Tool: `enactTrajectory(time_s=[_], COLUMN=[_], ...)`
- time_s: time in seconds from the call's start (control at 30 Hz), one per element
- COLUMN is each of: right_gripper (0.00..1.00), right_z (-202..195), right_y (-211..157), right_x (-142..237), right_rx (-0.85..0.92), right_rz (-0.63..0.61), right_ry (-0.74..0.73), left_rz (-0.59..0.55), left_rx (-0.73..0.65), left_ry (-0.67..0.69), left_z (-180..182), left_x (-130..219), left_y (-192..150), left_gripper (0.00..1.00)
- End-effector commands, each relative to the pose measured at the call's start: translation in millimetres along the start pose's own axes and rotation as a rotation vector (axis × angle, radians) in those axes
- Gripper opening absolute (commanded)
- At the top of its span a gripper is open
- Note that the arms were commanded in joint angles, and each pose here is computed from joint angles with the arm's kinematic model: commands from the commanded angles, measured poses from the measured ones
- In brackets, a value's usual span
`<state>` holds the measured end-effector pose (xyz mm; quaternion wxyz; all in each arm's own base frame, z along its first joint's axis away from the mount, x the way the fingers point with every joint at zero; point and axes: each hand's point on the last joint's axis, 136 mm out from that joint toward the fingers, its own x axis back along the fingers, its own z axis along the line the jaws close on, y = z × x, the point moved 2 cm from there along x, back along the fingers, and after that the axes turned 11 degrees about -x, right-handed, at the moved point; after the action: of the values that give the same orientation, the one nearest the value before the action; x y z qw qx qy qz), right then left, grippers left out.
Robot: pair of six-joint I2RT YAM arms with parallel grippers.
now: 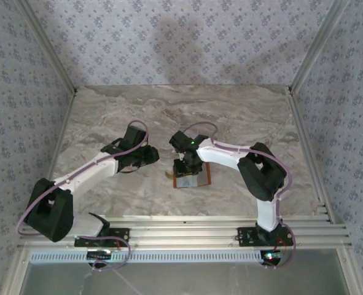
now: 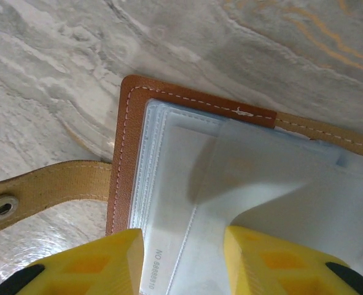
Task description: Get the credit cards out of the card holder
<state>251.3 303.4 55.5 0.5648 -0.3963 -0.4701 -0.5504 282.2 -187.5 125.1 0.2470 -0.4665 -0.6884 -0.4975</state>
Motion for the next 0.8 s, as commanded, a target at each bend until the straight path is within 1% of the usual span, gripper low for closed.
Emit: enactTrajectory(time_s=[0.0, 0.33, 0.47, 0.57, 0.77], right_gripper=[0.43, 0.44, 0.41, 0.37, 0.25], right_z=[-14.8, -27.2, -29.4, -31.0, -34.4], right_y=[-2.5, -1.2, -3.5, -4.3, -6.3], right_x=[9.4, 1.9, -4.4, -8.4, -13.2], right_rx=[0.018, 0.019, 0.024, 0.027, 0.030], right_rz=[-0.014, -0.021, -0.012, -0.009, -0.005], right_ry=[-0.108, -0.183, -0.204, -0.217, -0.245], left_rz=[-0.008, -0.001, -0.004, -0.003, -0.001], left_rx=[-0.004, -0.002, -0.002, -0.001, -0.003], left_ry=[-0.016, -0.020, -0.019, -0.018, -0.019], left_z=[-2.6, -2.5, -2.3, -2.0, -2.3], left_x=[-0.5, -2.6, -2.3, -2.5, -3.3], left_y=[4.8, 3.0, 3.2, 2.8, 3.0], left_gripper=[0.30, 0.30, 0.30, 0.30, 0.30])
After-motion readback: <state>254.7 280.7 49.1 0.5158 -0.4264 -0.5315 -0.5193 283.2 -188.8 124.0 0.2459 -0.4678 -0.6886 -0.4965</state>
